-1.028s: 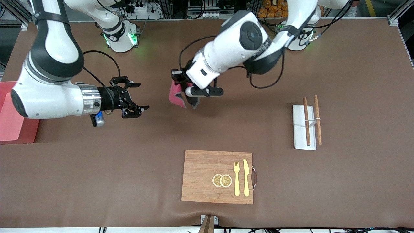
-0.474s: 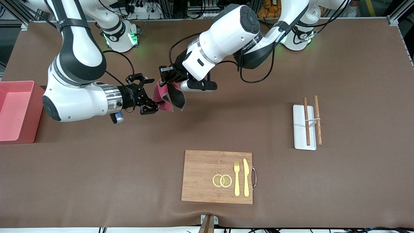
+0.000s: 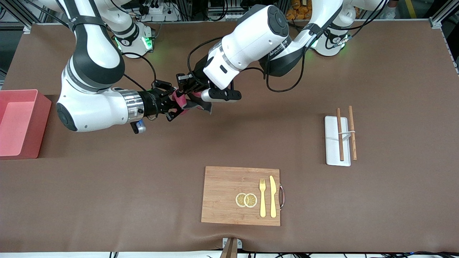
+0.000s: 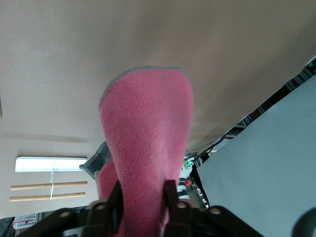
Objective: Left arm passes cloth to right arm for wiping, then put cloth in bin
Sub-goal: 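Grasp the cloth with the right gripper and release the left gripper, then carry the cloth with the right gripper while the left gripper withdraws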
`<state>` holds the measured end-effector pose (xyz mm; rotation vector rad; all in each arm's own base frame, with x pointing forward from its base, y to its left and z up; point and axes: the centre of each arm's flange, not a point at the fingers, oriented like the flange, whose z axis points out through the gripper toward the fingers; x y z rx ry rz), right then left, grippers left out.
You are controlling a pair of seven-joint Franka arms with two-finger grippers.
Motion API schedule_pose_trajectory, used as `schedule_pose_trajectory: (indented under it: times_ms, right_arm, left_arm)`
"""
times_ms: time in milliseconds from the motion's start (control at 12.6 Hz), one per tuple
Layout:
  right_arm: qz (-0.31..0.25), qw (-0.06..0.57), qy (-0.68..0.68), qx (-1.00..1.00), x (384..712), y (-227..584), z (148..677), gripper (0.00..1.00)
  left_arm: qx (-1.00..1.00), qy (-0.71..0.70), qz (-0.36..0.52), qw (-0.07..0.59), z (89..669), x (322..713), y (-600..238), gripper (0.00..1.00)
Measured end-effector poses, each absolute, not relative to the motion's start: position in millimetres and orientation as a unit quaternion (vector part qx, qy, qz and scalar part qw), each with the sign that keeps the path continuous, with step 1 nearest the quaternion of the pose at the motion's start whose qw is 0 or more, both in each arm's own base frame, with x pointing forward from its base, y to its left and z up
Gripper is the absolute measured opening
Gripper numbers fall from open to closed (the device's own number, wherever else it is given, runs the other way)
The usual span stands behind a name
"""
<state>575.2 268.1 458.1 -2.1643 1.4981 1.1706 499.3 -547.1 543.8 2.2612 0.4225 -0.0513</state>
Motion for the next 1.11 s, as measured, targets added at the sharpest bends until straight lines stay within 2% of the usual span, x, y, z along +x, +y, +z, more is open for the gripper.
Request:
schedule_pose_trajectory:
  times_ms: [158, 237, 316, 553, 712, 949, 1107]
  right_arm:
    - [0.399, 0.135, 0.517, -0.745, 578.6, 263.2, 460.8, 0.08]
    - [0.395, 0.141, 0.514, -0.748, 581.2, 259.2, 463.1, 0.02]
    - [0.391, 0.149, 0.508, -0.753, 583.9, 254.1, 464.4, 0.02]
    - [0.357, 0.148, 0.478, -0.788, 589.6, 236.6, 459.8, 0.02]
    - [0.301, 0.147, 0.455, -0.825, 597.8, 227.8, 453.8, 0.02]
    - [0.204, 0.116, 0.407, -0.883, 609.5, 215.4, 435.0, 0.02]
    - [0.170, 0.117, 0.391, -0.897, 612.9, 213.7, 401.5, 0.02]
  left_arm:
    - [0.897, 0.168, -0.020, 0.408, 543.8, 499.4, -547.0, 0.02]
    - [0.897, 0.168, -0.020, 0.408, 543.9, 499.7, -546.7, 0.02]
    - [0.897, 0.168, -0.018, 0.408, 544.0, 500.4, -546.2, 0.08]
    - [0.902, 0.163, -0.002, 0.400, 543.6, 506.0, -541.1, 0.44]
    - [0.905, 0.172, -0.001, 0.389, 541.1, 520.6, -524.8, 0.67]
    - [0.921, 0.207, -0.019, 0.331, 539.1, 574.0, -442.2, 0.99]
    - [0.934, 0.213, -0.029, 0.286, 542.5, 606.9, -365.6, 1.00]
